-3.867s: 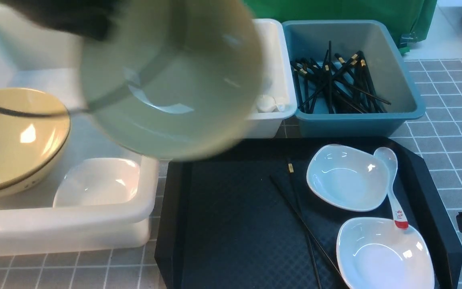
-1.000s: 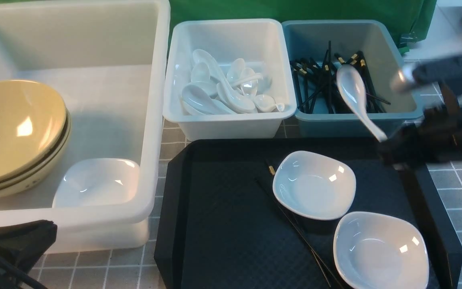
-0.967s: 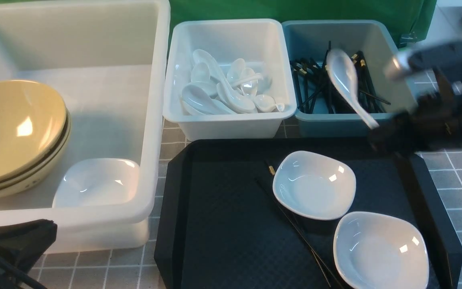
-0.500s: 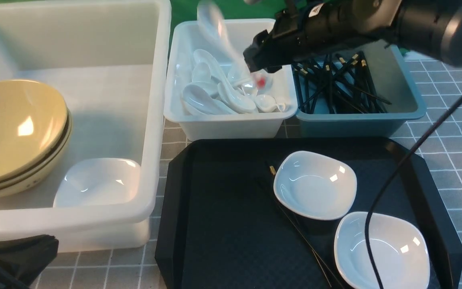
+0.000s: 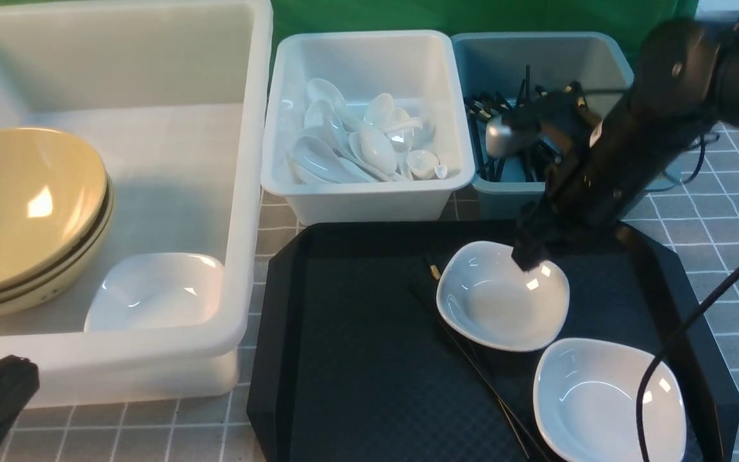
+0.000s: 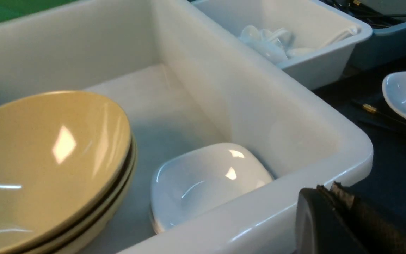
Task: On grey table put chopsticks spoon bowls plates into blue grey white boxes.
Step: 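Reach for and grasp the small white dish on the black tray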
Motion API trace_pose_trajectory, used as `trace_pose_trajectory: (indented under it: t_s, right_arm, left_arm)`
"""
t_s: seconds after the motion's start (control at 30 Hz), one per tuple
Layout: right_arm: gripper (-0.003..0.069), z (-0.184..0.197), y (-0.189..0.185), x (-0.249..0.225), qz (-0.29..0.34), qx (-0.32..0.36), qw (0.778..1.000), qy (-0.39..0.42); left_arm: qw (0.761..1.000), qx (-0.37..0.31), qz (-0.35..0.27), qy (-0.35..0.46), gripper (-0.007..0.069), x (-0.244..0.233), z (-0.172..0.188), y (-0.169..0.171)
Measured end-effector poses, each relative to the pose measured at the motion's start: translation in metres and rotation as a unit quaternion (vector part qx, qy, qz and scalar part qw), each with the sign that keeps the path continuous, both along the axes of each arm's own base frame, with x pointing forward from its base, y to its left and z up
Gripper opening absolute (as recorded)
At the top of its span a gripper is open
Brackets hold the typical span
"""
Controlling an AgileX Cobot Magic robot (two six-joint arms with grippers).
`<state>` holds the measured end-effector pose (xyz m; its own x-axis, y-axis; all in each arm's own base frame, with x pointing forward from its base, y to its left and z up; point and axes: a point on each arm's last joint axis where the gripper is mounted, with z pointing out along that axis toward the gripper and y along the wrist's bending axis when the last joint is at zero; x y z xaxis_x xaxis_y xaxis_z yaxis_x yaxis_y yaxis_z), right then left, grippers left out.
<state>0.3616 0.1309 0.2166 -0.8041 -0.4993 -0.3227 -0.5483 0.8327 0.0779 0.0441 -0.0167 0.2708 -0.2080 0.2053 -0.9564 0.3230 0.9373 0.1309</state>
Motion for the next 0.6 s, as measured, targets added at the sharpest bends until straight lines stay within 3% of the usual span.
trace_pose_trajectory:
  t_s: [0.33, 0.4, 0.6]
  right_arm:
    - [0.0429, -0.051, 0.003, 0.016, 0.001, -0.015, 1.000, 0.010]
    - [0.0386, -0.050, 0.003, 0.015, 0.002, -0.016, 1.000, 0.016]
    - [0.0155, -0.022, 0.002, 0.005, 0.007, -0.006, 0.999, 0.036]
  left_arm:
    - [1.000, 0.005, 0.003, -0.013, -0.0011, 0.000, 0.001, 0.001]
    - [1.000, 0.005, 0.004, -0.014, -0.0011, 0.000, 0.001, 0.001]
    - [0.999, 0.000, 0.006, -0.040, -0.0011, -0.004, 0.004, 0.002]
